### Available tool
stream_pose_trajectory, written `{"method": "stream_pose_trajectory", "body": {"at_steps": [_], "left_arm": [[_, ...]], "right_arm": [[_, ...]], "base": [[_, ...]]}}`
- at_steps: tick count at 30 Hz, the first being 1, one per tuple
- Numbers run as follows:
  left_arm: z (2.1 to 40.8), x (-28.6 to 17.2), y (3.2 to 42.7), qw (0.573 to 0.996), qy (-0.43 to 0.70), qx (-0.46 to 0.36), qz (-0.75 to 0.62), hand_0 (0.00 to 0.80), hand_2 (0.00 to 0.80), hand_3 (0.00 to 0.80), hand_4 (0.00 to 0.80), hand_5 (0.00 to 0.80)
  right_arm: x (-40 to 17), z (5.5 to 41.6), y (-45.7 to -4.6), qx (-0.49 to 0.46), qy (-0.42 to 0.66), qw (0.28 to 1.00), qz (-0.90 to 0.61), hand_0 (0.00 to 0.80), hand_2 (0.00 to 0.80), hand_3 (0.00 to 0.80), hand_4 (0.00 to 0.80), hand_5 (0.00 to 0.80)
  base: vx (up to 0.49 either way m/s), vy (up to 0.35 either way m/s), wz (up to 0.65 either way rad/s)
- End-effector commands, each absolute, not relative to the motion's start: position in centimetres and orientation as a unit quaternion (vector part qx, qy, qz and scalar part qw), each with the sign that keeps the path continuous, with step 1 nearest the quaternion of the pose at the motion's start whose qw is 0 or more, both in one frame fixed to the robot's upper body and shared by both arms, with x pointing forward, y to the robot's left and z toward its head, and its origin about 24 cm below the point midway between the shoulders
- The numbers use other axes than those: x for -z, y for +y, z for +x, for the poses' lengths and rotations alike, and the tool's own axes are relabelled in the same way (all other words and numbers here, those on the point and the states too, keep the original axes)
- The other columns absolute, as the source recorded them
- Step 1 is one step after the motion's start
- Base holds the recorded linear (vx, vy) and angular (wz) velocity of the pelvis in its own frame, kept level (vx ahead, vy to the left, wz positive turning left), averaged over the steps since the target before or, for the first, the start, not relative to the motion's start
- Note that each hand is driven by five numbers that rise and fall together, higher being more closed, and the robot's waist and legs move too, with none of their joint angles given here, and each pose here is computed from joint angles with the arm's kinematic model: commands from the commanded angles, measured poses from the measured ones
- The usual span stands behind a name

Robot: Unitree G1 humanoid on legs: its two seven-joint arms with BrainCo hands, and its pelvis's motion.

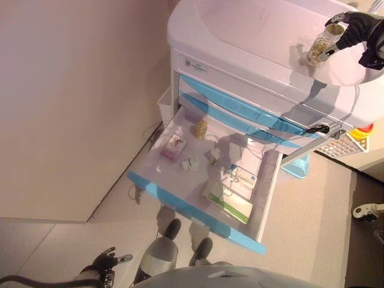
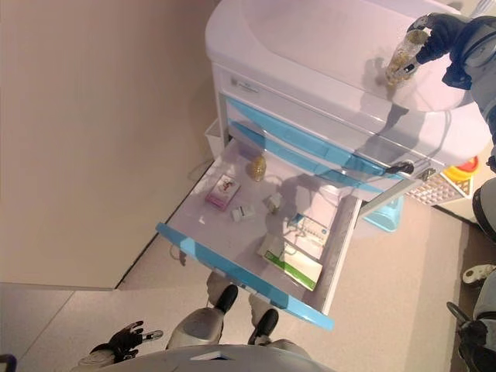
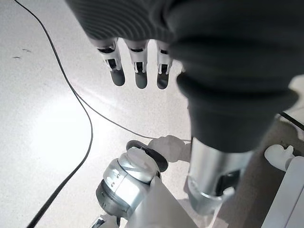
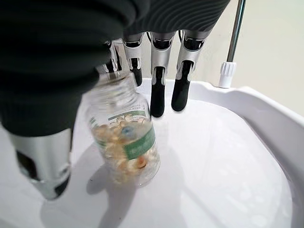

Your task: Open the drawer and pick up the medicine

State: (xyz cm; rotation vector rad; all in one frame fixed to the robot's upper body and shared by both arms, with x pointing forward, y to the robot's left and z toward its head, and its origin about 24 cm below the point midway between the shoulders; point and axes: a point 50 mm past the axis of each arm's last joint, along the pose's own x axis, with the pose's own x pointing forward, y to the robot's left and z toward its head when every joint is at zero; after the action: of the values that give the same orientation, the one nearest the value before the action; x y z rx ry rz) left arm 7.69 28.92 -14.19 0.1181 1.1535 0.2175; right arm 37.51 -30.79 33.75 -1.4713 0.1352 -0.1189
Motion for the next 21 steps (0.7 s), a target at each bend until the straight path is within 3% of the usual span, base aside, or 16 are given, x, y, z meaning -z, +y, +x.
{"method": "stream_pose_trajectory", "body": {"at_steps": [1,21], "left_arm": [[6.9,13.6,30.6,0.827,0.546,-0.111,0.076,0.000,0.000,0.000,0.000,0.000],[6.7,13.6,30.7,0.826,0.547,-0.107,0.080,0.000,0.000,0.000,0.000,0.000]], "right_arm": [[-37.9,36.6,-30.2,0.094,0.017,0.716,-0.691,0.000,0.000,0.000,0.000,0.000],[-40.1,35.7,-30.5,0.144,-0.050,0.745,-0.650,0.000,0.000,0.000,0.000,0.000]], "base": [[0.000,0.000,0.00],[0.000,0.000,0.00]]}}
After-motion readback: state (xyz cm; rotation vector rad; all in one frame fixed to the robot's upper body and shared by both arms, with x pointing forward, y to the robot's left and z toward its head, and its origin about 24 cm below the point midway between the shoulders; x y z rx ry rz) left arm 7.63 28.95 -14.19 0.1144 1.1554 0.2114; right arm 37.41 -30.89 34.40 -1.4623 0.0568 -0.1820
